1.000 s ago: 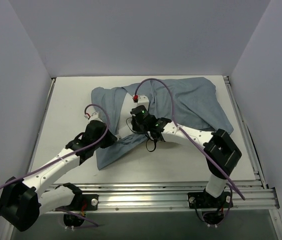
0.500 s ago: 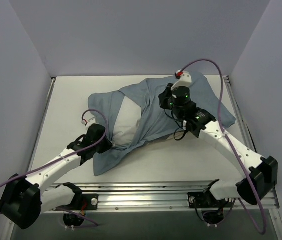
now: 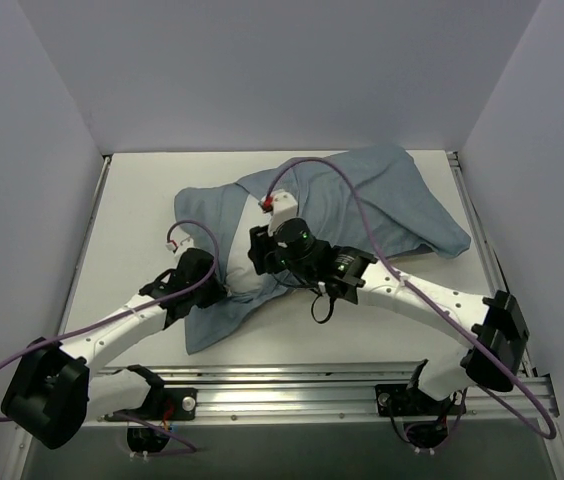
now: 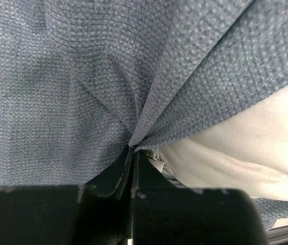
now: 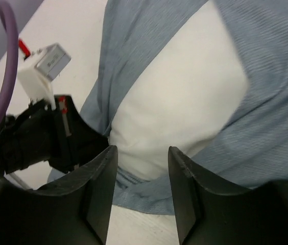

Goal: Remove the pillowcase from the pillow

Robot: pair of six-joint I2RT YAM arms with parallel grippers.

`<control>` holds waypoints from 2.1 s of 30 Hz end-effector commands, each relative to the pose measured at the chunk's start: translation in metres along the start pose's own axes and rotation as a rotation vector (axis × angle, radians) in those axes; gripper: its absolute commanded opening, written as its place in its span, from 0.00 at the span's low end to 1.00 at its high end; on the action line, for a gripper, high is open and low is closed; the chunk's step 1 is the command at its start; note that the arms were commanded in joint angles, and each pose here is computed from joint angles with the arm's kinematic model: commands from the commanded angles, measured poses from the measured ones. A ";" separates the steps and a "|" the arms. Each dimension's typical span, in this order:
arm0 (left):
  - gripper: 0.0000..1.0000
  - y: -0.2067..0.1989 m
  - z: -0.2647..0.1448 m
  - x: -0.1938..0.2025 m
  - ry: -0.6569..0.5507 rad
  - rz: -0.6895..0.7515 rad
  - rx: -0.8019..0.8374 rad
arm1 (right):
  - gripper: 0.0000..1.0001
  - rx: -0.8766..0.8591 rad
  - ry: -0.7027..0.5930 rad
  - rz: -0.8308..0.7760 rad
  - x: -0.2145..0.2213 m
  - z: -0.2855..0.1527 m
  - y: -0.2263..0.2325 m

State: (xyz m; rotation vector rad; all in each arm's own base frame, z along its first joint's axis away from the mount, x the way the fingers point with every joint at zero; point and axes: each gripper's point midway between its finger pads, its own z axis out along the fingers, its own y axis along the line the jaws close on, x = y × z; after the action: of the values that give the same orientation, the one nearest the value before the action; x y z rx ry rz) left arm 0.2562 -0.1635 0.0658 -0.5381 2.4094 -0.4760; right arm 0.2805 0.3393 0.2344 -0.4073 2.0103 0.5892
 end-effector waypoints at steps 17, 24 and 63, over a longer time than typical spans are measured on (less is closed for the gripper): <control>0.02 0.014 -0.005 0.014 0.022 -0.006 0.004 | 1.00 0.403 0.170 -0.094 0.132 0.072 -0.038; 0.02 0.012 -0.002 0.018 0.032 -0.011 0.017 | 1.00 0.395 0.228 -0.103 0.161 0.103 -0.044; 0.02 -0.034 0.008 0.071 0.113 0.037 0.092 | 0.00 0.179 -0.428 0.455 -0.136 0.066 -0.105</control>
State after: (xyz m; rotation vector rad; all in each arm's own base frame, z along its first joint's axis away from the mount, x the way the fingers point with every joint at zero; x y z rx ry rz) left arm 0.2614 -0.2319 0.0840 -0.4672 2.2771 -0.7257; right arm 0.3808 0.3083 0.1428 0.0244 2.1918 0.5103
